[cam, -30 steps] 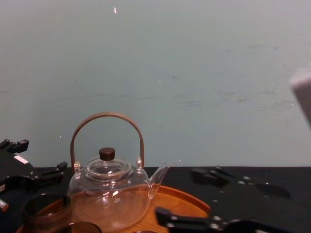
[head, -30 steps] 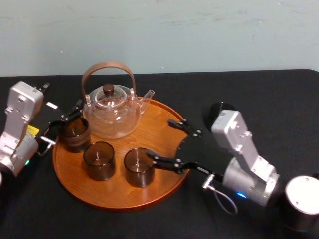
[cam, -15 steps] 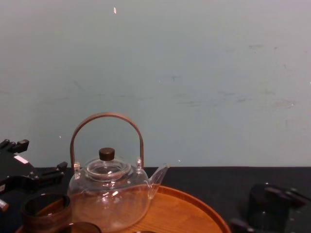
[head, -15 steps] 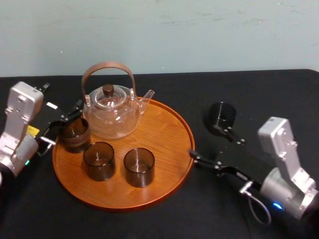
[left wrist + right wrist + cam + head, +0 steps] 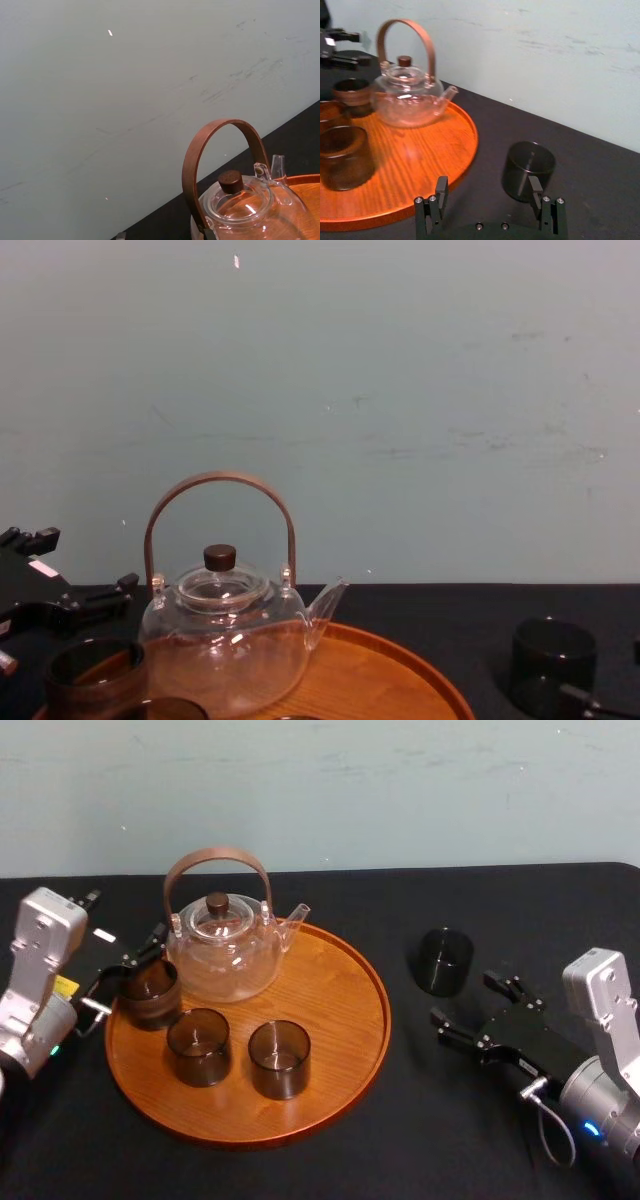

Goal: Pick up the glass from the table and place it on the tray.

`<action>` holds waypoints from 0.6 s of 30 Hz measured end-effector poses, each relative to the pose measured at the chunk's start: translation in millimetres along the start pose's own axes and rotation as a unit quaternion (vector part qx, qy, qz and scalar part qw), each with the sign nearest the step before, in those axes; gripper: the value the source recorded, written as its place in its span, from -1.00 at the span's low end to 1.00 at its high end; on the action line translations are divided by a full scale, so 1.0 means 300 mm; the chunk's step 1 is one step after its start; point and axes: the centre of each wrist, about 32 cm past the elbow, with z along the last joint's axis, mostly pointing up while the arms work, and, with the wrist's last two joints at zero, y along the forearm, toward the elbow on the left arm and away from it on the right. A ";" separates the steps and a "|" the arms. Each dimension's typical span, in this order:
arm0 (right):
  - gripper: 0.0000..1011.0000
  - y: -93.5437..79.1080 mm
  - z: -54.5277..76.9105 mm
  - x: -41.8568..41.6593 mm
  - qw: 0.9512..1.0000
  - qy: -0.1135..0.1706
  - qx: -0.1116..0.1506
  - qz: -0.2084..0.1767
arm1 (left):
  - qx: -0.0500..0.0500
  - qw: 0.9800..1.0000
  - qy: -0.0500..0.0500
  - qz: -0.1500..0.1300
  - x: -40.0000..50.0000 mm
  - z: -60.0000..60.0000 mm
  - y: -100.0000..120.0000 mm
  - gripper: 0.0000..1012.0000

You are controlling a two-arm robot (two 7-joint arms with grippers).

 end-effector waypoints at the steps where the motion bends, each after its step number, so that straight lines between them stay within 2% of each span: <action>1: 0.98 0.003 -0.002 0.007 1.000 0.001 -0.004 -0.006 | 0.000 1.000 0.000 0.000 0.000 0.000 0.000 0.98; 6: 0.98 0.016 -0.005 0.030 1.000 0.005 -0.012 -0.019 | 0.000 1.000 0.000 0.000 0.000 0.000 0.000 0.98; 18: 0.98 0.101 -0.006 0.100 0.999 0.017 -0.025 -0.024 | 0.000 1.000 0.000 0.000 0.000 0.000 0.000 0.98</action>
